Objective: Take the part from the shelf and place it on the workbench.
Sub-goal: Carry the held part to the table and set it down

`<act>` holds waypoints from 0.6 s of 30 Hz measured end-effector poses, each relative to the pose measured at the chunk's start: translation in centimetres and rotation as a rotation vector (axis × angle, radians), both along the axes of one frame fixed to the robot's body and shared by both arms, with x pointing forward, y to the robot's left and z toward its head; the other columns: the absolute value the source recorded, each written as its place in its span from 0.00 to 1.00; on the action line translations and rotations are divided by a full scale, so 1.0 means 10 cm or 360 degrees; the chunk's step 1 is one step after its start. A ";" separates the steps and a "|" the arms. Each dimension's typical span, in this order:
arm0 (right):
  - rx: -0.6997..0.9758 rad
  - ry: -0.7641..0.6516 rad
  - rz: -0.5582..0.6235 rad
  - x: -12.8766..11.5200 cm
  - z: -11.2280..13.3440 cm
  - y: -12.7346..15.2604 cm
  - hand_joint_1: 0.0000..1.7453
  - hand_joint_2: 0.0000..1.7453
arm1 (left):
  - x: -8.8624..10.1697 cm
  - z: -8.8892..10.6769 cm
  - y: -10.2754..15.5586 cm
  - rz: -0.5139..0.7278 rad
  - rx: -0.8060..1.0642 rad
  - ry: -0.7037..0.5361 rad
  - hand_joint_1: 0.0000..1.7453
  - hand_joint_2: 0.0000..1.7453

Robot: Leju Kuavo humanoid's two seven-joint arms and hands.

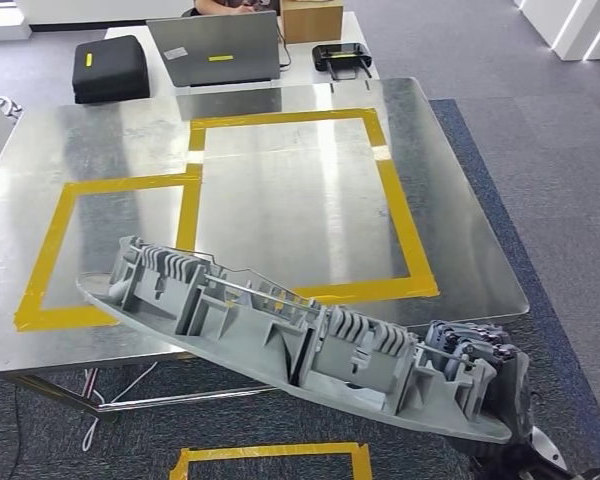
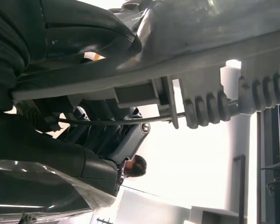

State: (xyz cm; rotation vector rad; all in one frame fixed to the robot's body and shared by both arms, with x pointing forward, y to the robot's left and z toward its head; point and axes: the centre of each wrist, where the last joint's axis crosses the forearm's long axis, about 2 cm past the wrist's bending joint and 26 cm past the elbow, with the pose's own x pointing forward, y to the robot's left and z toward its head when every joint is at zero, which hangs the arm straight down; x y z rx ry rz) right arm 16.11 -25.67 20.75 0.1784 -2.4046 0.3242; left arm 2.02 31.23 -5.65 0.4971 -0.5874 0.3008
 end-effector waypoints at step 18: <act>0.0000 0.0000 0.0000 0.00 0.00 0.00 1.00 1.00 | 0.00 0.00 0.00 0.0000 0.0000 0.0000 0.00 1.00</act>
